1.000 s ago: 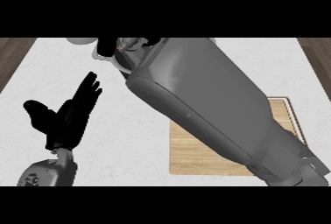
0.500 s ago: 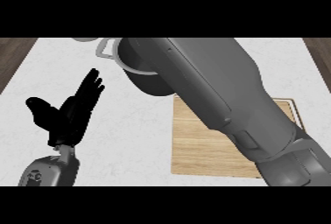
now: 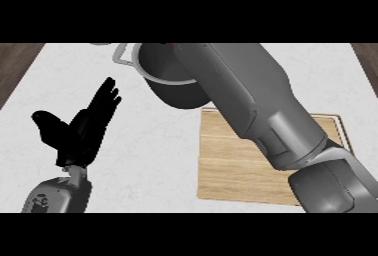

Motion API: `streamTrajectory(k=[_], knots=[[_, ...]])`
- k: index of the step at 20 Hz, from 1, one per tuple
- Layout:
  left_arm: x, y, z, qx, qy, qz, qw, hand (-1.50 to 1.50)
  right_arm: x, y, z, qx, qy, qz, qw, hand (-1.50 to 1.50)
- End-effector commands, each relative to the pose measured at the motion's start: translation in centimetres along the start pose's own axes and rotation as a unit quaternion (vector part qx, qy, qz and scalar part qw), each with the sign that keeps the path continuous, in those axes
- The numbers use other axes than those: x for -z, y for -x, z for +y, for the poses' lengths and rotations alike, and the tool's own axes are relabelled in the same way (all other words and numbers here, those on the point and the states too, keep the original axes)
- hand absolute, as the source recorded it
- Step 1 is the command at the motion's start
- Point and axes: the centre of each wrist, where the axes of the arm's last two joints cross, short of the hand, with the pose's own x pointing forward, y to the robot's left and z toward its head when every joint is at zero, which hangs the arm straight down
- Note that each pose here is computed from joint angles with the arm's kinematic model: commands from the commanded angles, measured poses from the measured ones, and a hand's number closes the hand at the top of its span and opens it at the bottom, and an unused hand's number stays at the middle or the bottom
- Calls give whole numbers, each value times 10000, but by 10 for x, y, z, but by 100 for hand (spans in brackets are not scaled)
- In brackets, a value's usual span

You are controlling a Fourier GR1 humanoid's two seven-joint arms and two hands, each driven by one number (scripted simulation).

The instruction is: Pick the squash from the tray and place it in the pot

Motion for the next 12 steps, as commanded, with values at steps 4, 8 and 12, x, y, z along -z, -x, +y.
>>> streamTrajectory(k=[4,8,12], knots=[[-2,9,0,55,-35,-58,10000,0,25,33,36,1099,-645,923,9876,-150],[-3,5,4,-9,129,-68,9999,0,27,37,38,1803,-707,1055,9754,-150],[1,7,1,0,116,54,9999,0,26,41,42,2632,59,778,9616,-150]])
